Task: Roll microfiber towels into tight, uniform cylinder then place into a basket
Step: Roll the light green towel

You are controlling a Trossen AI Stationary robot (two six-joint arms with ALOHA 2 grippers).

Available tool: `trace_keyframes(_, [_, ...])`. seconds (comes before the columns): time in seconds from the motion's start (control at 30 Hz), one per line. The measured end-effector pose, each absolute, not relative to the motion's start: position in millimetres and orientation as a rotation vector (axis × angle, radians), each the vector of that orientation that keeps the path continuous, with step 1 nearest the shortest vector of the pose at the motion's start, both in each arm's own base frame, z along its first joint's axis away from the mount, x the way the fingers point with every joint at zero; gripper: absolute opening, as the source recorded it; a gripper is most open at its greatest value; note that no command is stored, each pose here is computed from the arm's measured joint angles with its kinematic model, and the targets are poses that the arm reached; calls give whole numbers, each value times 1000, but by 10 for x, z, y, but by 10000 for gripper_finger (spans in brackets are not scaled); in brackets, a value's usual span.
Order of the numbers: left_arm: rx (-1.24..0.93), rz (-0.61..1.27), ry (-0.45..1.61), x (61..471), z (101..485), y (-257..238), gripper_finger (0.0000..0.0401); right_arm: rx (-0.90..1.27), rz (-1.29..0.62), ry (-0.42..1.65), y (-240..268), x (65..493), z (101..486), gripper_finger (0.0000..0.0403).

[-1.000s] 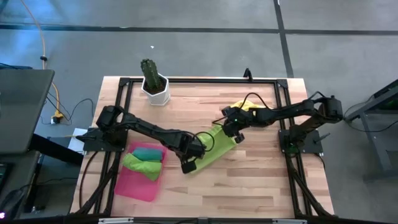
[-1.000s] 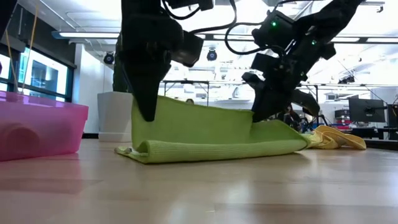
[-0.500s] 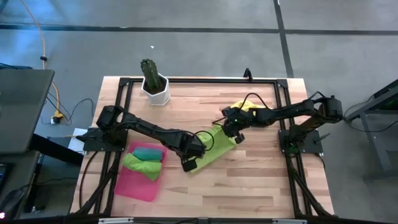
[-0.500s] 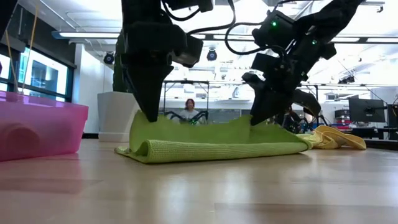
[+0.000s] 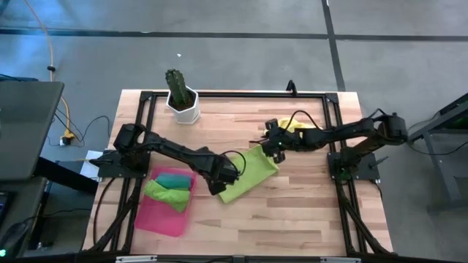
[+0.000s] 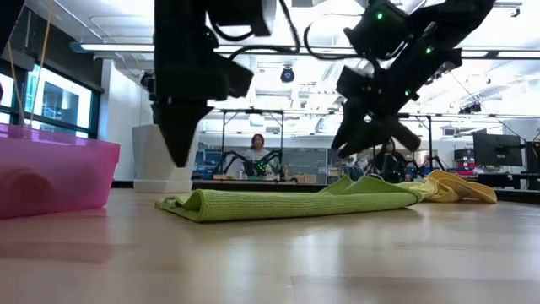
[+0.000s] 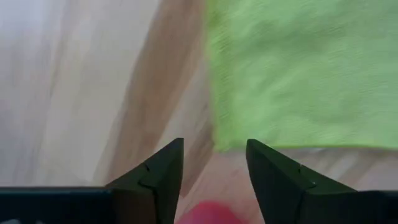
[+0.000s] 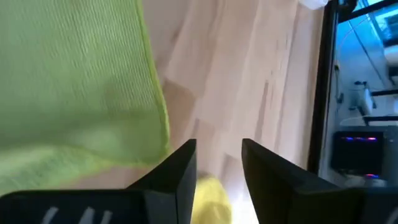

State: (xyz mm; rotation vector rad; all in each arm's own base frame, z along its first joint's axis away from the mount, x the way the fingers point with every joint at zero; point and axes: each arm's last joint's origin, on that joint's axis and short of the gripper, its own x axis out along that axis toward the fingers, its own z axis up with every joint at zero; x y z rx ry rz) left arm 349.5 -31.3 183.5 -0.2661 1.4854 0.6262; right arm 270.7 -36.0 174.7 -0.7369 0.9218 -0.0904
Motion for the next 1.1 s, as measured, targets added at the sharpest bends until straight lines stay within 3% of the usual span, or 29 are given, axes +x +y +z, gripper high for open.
trace_keyframes(0.17, [-274, 598, 1515, 3484, 1840, -316, 161, -481, -127, 854, -207, 2673, 1829, 122])
trace_keyframes(0.37, [-218, 315, 1452, 3616, 1857, -465, 145, 81, -31, 828, -36, 2634, 1829, 122])
trace_keyframes(0.47, [-142, 237, 1379, 3688, 1864, -525, 138, 234, -8, 876, 30, 2628, 1721, 122])
trace_keyframes(0.7, [-90, 254, 1284, 3797, 1815, -544, 131, 363, -105, 956, 110, 2609, 1571, 122])
trace_keyframes(0.9, [-22, 243, 1354, 3858, 1516, -542, 131, 409, -248, 1036, 99, 2525, 1515, 122])
trace_keyframes(1.1, [-65, 211, 1355, 3944, 1337, -569, 131, 303, -356, 1072, 43, 2469, 1488, 122])
